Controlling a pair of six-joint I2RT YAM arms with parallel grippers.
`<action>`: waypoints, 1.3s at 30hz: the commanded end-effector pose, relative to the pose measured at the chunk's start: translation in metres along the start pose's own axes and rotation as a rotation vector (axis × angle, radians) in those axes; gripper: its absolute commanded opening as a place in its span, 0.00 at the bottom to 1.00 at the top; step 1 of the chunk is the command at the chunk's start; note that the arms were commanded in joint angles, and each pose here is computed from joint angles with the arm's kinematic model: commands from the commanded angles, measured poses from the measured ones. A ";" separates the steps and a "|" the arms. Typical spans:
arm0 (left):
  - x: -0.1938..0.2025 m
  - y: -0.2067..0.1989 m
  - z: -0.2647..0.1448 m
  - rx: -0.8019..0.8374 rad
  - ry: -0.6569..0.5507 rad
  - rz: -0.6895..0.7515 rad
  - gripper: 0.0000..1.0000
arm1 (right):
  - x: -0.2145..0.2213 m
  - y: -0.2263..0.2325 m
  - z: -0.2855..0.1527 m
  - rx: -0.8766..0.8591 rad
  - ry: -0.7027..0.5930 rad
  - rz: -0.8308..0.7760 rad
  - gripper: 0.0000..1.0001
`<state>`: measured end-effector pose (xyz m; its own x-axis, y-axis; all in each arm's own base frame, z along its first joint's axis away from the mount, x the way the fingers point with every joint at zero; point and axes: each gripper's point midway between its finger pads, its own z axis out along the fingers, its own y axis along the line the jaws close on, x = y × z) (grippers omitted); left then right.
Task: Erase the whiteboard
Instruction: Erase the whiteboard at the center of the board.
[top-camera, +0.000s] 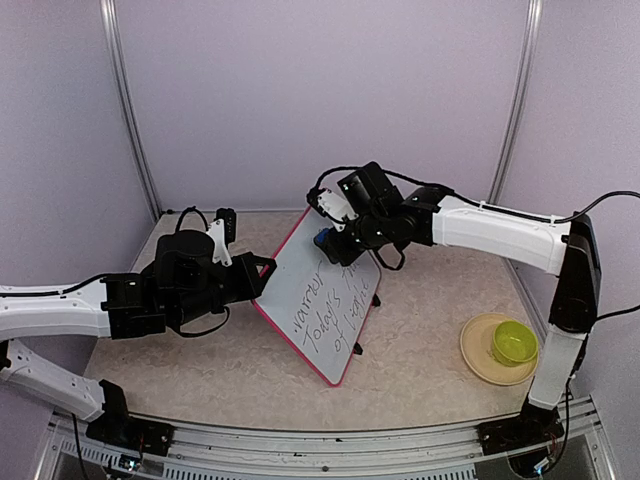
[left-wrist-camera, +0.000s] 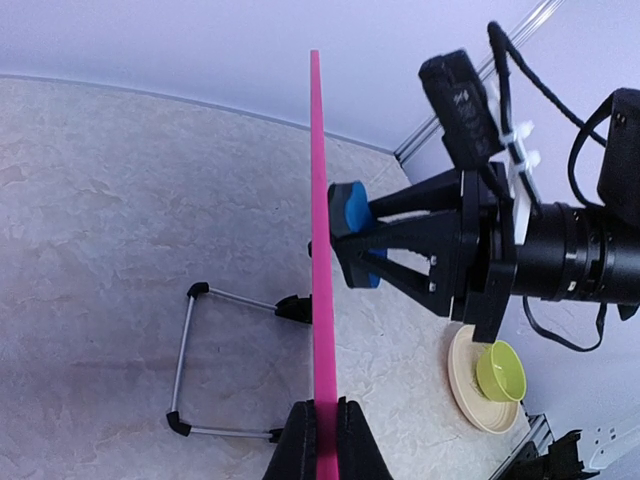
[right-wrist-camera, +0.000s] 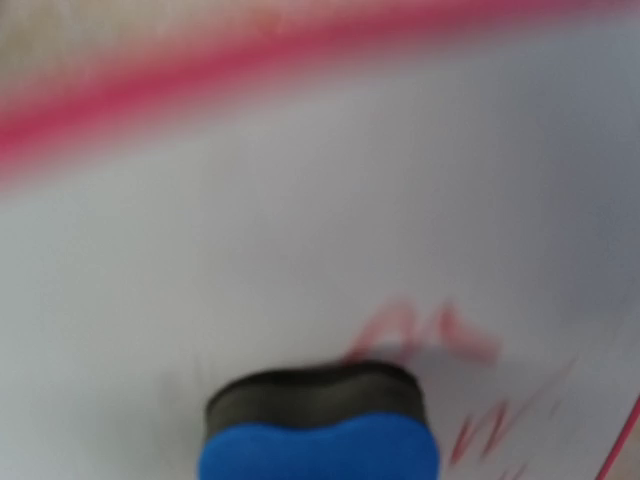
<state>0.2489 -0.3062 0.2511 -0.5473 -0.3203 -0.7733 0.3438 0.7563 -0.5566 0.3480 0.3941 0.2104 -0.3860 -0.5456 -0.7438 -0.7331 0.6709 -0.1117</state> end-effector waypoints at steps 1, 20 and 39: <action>0.022 -0.024 -0.010 0.118 0.091 0.036 0.00 | -0.038 0.004 0.001 -0.013 -0.074 -0.019 0.00; 0.023 -0.023 -0.011 0.119 0.088 0.037 0.00 | 0.038 -0.004 0.025 -0.014 0.052 0.010 0.00; 0.025 -0.023 -0.010 0.115 0.092 0.039 0.00 | -0.001 -0.005 0.022 -0.022 -0.004 -0.005 0.00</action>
<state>0.2433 -0.3049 0.2504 -0.5474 -0.3231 -0.7720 0.3495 0.7499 -0.5616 0.3744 0.3997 0.2337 -0.3578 -0.5032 -0.7867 -0.7177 0.6872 -0.1131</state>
